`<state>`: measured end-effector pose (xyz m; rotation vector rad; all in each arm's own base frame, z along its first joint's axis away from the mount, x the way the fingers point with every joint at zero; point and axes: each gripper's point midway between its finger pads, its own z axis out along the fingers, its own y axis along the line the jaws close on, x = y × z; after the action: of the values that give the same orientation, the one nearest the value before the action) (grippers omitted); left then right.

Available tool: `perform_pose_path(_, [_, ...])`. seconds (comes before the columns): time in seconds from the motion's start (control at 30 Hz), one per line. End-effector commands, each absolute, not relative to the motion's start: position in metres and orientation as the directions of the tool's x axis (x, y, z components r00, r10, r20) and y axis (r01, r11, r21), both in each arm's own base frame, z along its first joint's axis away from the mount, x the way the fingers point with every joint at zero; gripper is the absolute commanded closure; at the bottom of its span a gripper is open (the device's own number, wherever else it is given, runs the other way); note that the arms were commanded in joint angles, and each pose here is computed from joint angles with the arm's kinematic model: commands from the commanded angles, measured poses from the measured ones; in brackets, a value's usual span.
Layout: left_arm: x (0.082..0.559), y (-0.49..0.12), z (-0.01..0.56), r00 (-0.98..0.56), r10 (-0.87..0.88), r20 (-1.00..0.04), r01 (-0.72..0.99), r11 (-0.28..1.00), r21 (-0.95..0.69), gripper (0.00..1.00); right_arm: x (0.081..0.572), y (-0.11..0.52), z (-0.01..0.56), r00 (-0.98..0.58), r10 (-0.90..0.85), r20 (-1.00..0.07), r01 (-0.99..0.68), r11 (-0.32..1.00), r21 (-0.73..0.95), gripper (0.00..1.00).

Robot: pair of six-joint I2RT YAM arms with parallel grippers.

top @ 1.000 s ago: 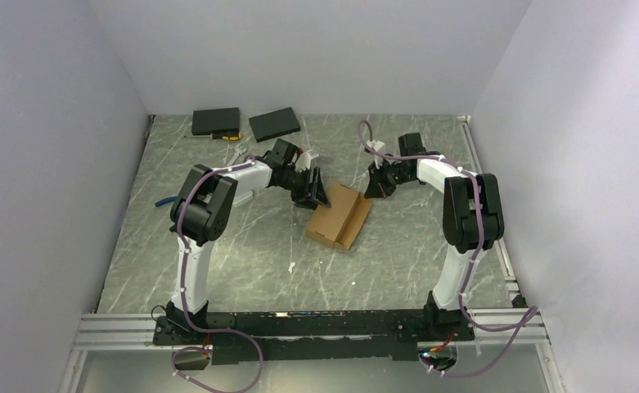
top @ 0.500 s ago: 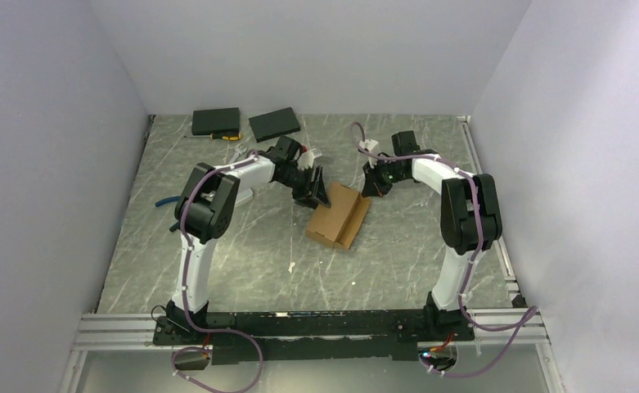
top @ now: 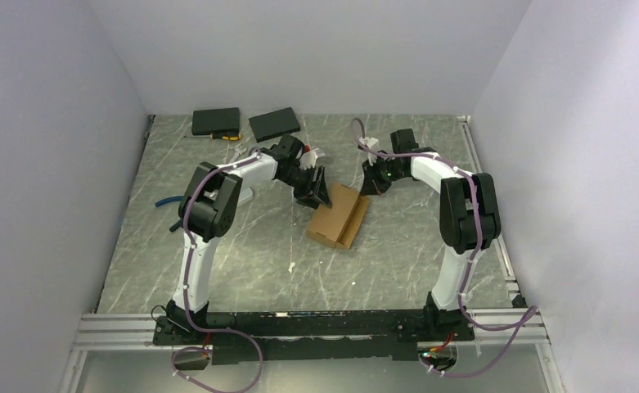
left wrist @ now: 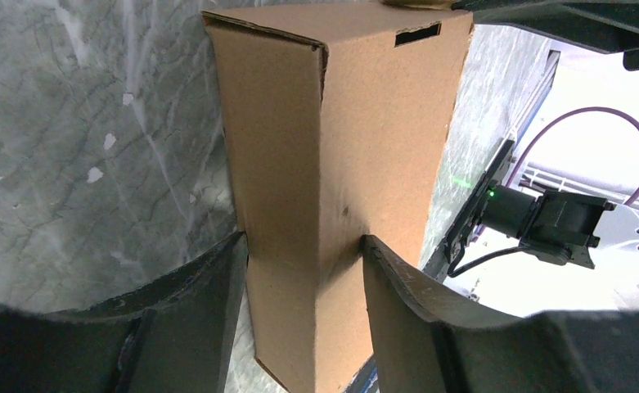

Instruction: Fold the paper box

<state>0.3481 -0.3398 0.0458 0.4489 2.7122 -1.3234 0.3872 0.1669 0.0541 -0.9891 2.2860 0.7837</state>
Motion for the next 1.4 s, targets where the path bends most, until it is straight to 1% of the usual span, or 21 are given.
perform_pose_path(0.0, [0.344, -0.352, 0.028, -0.937, 0.269, -0.225, 0.344, 0.583, -0.736, 0.42, 0.387, 0.181, 0.07, -0.602, -0.404, -0.689, -0.769, 0.525, 0.365, 1.0])
perform_pose_path(0.17, [0.347, -0.356, 0.028, -0.94, 0.264, -0.218, 0.335, 0.579, -0.743, 0.42, 0.384, 0.184, 0.064, -0.629, -0.392, -0.672, -0.754, 0.519, 0.403, 1.0])
perform_pose_path(0.3, [0.351, -0.35, 0.027, -0.948, 0.236, -0.212, 0.313, 0.589, -0.745, 0.41, 0.384, 0.175, 0.065, -0.622, -0.392, -0.678, -0.755, 0.528, 0.389, 0.96])
perform_pose_path(0.4, [0.352, -0.344, 0.023, -0.956, 0.216, -0.199, 0.29, 0.601, -0.745, 0.41, 0.385, 0.171, 0.068, -0.624, -0.384, -0.681, -0.751, 0.536, 0.387, 0.95])
perform_pose_path(0.67, [0.357, -0.339, 0.027, -0.96, 0.195, -0.203, 0.281, 0.614, -0.738, 0.39, 0.386, 0.164, 0.072, -0.627, -0.375, -0.683, -0.744, 0.548, 0.382, 0.92])
perform_pose_path(1.27, [0.358, -0.336, 0.025, -0.963, 0.182, -0.199, 0.27, 0.621, -0.736, 0.38, 0.388, 0.153, 0.089, -0.617, -0.337, -0.711, -0.74, 0.555, 0.38, 0.77])
perform_pose_path(1.37, [0.359, -0.336, 0.026, -0.962, 0.182, -0.201, 0.271, 0.62, -0.736, 0.38, 0.39, 0.147, 0.095, -0.62, -0.313, -0.72, -0.728, 0.571, 0.379, 0.76])
